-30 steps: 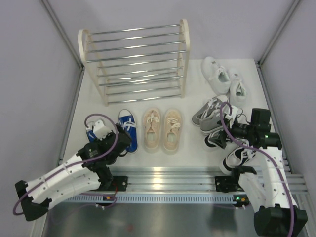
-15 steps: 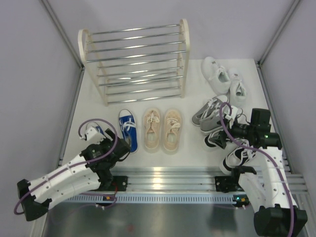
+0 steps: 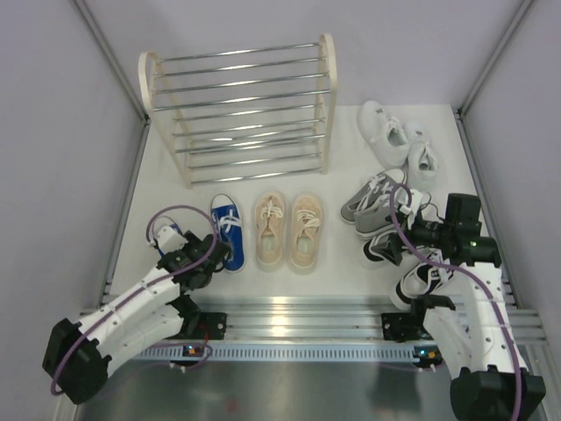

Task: Place and organize the shoes onto the shoe shelf
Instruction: Pick up the shoe at the center of the board.

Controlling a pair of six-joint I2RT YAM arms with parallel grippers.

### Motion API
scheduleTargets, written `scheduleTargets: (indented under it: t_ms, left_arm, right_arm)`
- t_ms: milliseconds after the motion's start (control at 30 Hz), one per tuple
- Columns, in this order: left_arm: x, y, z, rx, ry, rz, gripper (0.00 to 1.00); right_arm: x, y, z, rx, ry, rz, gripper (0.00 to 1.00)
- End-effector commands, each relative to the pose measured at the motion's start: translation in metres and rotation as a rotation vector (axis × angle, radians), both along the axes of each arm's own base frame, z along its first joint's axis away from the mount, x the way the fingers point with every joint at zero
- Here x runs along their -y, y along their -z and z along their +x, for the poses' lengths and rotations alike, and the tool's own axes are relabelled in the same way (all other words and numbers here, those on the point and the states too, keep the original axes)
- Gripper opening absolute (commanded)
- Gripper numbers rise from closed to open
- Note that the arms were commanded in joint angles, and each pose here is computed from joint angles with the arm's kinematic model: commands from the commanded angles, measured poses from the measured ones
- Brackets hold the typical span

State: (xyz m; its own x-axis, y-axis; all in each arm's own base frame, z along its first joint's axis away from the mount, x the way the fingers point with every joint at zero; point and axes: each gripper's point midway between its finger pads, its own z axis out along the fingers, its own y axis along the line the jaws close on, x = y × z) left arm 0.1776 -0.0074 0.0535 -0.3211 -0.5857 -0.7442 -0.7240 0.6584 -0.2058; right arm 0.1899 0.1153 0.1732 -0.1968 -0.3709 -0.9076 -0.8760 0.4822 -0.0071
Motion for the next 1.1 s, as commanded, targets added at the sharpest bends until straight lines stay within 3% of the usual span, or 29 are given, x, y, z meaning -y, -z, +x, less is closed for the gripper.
scheduleTargets:
  t_ms: [0, 67, 267, 300, 333, 400, 533, 633, 733, 767, 833, 1067]
  left_arm:
    - [0.018, 0.012, 0.007, 0.0, 0.057, -0.127, 0.64]
    - [0.018, 0.002, 0.01, 0.027, 0.077, -0.12, 0.48]
    - [0.022, -0.029, 0.02, 0.092, 0.163, -0.099, 0.34]
    - [0.022, -0.03, 0.02, 0.096, 0.168, -0.099, 0.22]
    - [0.022, -0.031, 0.02, 0.101, 0.169, -0.1, 0.18]
    - [0.021, -0.029, 0.019, 0.104, 0.163, -0.104, 0.18]
    - [0.021, -0.019, 0.013, 0.077, 0.148, -0.127, 0.34]
    - [0.024, -0.004, 0.006, 0.039, 0.137, -0.16, 0.37]
    - [0.026, 0.005, 0.004, 0.014, 0.133, -0.167, 0.26]
    - [0.027, 0.003, 0.005, 0.017, 0.145, -0.164, 0.11]
    - [0.032, -0.008, 0.011, 0.032, 0.201, -0.146, 0.0]
    - [0.027, -0.083, 0.038, 0.14, 0.303, 0.014, 0.0]
  right_arm:
    - [-0.002, -0.023, 0.002, 0.085, -0.028, 0.005, 0.99]
    - [-0.002, -0.023, 0.002, 0.084, -0.031, 0.008, 0.99]
    - [-0.002, -0.023, 0.003, 0.085, -0.031, 0.007, 0.99]
    - [-0.002, -0.023, 0.003, 0.086, -0.031, 0.006, 1.0]
    - [-0.002, -0.023, 0.003, 0.085, -0.029, 0.006, 0.99]
    - [-0.002, -0.022, 0.003, 0.08, -0.029, 0.007, 1.0]
    - [-0.001, -0.022, 0.004, 0.075, -0.025, 0.009, 1.0]
    - [-0.001, -0.022, 0.004, 0.077, -0.025, 0.009, 0.99]
    - [-0.001, -0.022, 0.004, 0.075, -0.023, 0.01, 0.99]
    - [-0.001, -0.022, 0.004, 0.075, -0.024, 0.01, 0.99]
    - [-0.001, -0.022, 0.004, 0.076, -0.024, 0.01, 0.99]
    - [-0.001, -0.021, 0.005, 0.073, -0.025, 0.01, 0.99]
